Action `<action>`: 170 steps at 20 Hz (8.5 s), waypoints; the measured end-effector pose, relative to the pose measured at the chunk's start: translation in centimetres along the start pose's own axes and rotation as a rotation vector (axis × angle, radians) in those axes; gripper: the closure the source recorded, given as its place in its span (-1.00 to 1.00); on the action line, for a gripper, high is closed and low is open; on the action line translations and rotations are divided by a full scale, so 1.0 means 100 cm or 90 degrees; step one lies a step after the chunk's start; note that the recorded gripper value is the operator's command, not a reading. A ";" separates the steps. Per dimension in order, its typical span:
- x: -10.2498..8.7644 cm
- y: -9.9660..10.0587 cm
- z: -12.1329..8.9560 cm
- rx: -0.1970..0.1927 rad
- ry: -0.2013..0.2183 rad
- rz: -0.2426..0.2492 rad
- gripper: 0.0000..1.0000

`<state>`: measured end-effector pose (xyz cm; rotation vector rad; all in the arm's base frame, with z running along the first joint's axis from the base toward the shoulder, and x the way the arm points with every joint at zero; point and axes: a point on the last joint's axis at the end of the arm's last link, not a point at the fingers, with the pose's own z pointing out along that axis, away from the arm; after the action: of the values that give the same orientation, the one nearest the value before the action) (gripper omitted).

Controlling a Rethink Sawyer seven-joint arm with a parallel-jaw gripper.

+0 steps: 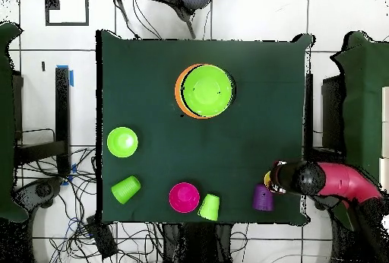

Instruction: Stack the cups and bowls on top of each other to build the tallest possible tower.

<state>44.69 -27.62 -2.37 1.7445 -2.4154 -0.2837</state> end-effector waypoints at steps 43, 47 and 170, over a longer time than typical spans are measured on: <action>-0.074 -0.083 -0.159 0.084 -0.250 0.104 1.00; -0.090 -0.093 -0.184 0.097 -0.286 0.113 1.00; -0.209 -0.110 -0.152 0.194 -0.433 0.302 1.00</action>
<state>64.91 -12.12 9.54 1.2200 -3.4213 -0.5354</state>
